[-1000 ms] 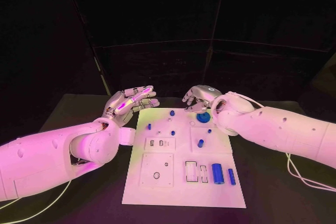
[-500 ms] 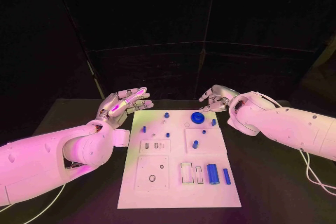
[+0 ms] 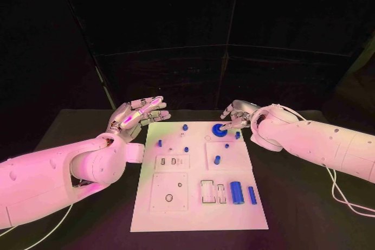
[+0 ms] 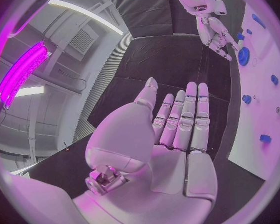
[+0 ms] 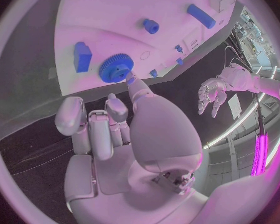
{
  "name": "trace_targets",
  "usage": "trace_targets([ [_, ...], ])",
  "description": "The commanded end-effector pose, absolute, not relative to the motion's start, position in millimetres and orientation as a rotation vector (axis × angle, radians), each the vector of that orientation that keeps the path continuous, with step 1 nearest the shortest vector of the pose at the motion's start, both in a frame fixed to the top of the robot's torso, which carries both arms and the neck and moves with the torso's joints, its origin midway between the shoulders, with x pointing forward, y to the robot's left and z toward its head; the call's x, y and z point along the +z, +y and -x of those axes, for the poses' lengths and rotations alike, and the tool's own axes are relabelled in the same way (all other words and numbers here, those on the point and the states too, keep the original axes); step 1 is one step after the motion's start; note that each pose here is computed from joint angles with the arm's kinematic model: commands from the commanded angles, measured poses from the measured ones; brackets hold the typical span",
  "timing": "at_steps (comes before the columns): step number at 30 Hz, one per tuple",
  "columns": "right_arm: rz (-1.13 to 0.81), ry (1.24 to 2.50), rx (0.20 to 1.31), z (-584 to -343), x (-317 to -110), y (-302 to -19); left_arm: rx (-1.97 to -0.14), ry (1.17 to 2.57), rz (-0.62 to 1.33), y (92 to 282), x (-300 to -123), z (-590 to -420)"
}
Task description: Assemble the parts on the task board
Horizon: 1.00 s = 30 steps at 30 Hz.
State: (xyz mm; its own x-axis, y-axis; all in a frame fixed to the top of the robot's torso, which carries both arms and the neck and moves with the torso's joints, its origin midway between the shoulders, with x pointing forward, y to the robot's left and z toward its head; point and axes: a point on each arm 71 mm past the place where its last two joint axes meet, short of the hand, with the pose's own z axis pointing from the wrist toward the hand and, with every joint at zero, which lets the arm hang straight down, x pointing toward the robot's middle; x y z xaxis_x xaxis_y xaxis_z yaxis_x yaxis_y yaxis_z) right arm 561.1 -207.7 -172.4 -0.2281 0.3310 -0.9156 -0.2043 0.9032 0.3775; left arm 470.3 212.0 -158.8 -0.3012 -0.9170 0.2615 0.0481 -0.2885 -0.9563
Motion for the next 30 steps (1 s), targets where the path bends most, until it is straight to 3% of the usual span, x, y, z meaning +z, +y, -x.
trace_targets([
  [1, -0.060, 1.783, 0.486, -560, -178, -204, -1.705, 1.206, 1.181, 210.8, -157.5, -470.7],
  [19, -0.017, 1.795, 0.459, -560, -189, -199, -1.700, 1.204, 1.182, 212.0, -158.1, -472.6],
  [30, -0.010, 1.741, 0.453, -560, -187, -197, -1.699, 1.207, 1.184, 212.6, -158.6, -473.3],
])
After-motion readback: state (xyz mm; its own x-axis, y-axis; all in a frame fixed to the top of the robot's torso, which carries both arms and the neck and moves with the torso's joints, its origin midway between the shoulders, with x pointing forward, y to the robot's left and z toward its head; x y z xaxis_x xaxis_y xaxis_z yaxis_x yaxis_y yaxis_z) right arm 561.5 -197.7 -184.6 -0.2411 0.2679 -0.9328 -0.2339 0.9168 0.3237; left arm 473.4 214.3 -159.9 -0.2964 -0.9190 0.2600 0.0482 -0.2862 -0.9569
